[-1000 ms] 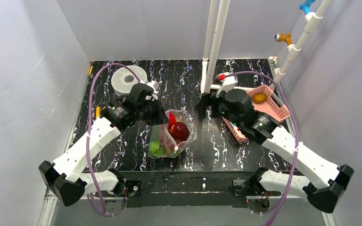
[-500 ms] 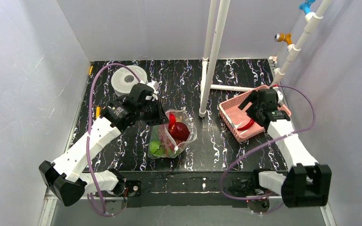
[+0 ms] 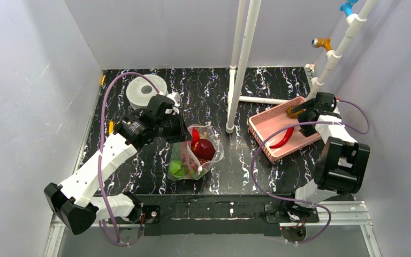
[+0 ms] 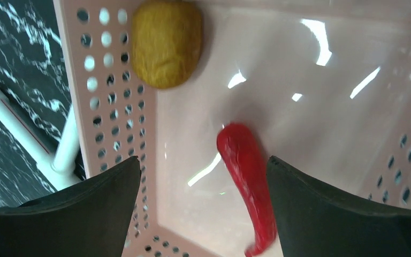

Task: Place the food in the zip-top bag and seal the zipper
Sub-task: Pick up the fake fruit from the bin.

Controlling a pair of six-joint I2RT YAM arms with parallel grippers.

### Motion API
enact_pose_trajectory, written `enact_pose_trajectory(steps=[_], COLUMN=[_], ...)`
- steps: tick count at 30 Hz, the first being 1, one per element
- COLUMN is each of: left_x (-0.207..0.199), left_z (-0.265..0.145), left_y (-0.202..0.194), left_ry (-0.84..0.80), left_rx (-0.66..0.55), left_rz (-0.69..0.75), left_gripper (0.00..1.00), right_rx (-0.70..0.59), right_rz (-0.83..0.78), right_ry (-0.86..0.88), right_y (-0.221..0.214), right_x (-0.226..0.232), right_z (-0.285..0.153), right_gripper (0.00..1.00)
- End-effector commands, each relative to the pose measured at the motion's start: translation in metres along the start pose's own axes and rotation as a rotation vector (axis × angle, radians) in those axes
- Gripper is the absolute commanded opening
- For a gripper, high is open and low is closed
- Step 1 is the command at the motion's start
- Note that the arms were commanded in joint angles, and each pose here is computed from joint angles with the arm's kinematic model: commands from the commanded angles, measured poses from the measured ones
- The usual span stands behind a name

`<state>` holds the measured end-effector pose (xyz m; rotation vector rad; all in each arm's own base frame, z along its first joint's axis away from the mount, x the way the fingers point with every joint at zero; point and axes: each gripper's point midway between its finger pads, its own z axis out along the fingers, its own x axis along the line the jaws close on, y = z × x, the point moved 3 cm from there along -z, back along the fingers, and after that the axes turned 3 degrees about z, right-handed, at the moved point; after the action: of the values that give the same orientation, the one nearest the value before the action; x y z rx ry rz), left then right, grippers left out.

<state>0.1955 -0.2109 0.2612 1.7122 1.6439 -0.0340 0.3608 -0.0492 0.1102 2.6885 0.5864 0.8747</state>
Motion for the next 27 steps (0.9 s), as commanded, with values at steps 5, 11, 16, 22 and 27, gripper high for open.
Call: enact_pose_trajectory(steps=[5, 11, 16, 22, 27], left_x=[0.0, 0.002, 0.003, 0.001, 0.002], left_z=[-0.009, -0.011, -0.011, -0.01, -0.01], left_y=[-0.004, -0.005, -0.005, -0.005, -0.005], left_ry=[-0.012, -0.002, 0.003, -0.001, 0.002], left_rx=[-0.003, -0.003, -0.003, 0.003, 0.003], left_rz=[0.002, 0.001, 0.001, 0.001, 0.0], left_gripper=[0.0, 0.0, 0.0, 0.0, 0.0], right_rx=[-0.071, -0.074, -0.091, -0.051, -0.054], right_rz=[0.165, 0.227, 0.249, 0.235, 0.224], right_ry=[0.099, 0.091, 0.049, -0.016, -0.013], right_y=[0.034, 0.037, 0.04, 0.033, 0.033], right_x=[0.034, 0.035, 0.029, 0.019, 0.018], right_z=[0.034, 0.055, 0.064, 0.081, 0.084], right_gripper=[0.91, 0.88, 0.85, 0.79, 0.77])
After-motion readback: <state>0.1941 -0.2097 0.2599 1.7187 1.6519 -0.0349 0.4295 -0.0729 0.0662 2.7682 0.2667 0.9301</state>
